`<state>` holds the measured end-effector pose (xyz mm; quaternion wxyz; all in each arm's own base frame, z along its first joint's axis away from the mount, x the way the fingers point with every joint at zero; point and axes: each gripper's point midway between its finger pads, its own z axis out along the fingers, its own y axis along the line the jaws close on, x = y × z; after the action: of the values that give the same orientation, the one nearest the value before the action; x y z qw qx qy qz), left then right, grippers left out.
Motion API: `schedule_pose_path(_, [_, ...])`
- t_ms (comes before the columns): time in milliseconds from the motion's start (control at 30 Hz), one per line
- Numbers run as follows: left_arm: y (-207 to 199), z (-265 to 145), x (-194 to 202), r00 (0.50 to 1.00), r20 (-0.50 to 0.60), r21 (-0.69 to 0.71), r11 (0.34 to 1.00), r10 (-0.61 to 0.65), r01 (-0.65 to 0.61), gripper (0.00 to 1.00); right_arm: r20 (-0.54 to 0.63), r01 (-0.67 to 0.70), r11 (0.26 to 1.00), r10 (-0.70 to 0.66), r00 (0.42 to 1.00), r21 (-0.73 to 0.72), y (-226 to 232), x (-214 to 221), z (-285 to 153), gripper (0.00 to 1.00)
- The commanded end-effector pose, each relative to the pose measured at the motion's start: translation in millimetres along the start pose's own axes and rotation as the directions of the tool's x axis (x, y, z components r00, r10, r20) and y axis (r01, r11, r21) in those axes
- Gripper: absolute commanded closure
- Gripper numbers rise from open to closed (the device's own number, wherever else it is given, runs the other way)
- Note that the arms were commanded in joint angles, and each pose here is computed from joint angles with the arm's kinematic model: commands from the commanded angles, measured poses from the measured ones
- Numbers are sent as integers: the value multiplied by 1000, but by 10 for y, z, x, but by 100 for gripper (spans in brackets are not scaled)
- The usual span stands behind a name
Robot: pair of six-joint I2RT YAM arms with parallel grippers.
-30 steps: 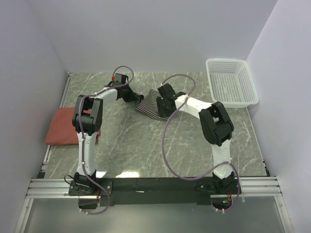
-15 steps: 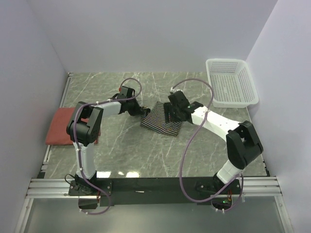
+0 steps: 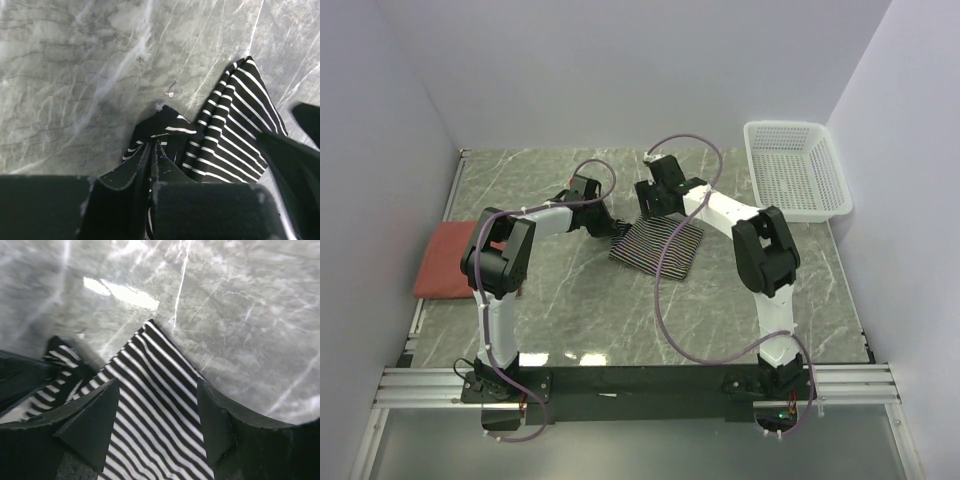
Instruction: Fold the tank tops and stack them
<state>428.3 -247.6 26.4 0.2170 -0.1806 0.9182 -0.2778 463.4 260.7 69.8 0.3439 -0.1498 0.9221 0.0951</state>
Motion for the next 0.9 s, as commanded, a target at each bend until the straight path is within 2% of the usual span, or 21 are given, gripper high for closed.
schedule_pose_path(0, [75,86,118,999,-45,-28,999,23,-24,90,44,43,998,-41,998,-43,-22,-251,-3,30])
schedule_pose_path(133, [71,109,112,999,-48,-30,999,22,-24,90,16,47,996,-46,999,-76,25,-203,139,37])
schedule_pose_path(400, [48,123,101,998,-49,-27,999,24,-25,91,-25,41,996,-43,999,-80,40,-68,412,45])
schedule_pose_path(500, [52,126,96,998,-48,-30,999,27,-28,91,-47,38,996,-42,998,-85,55,-12,466,54])
schedule_pose_path(567, [56,132,98,998,-50,-32,999,26,-28,91,-47,31,996,-35,998,-79,33,-5,467,54])
schedule_pose_path(667, [57,135,101,998,-50,-30,999,26,-28,91,-34,21,997,-24,999,-81,38,-14,446,67])
schedule_pose_path(700, [71,147,103,998,-51,-35,999,28,-30,91,-28,18,997,-20,999,-78,43,-39,425,79])
schedule_pose_path(800, [78,152,110,998,-52,-39,999,29,-31,91,7,6,997,-5,1000,-71,31,-131,325,98])
schedule_pose_path(867, [88,158,114,998,-52,-41,999,29,-31,91,62,-2,997,7,998,-75,42,-252,245,100])
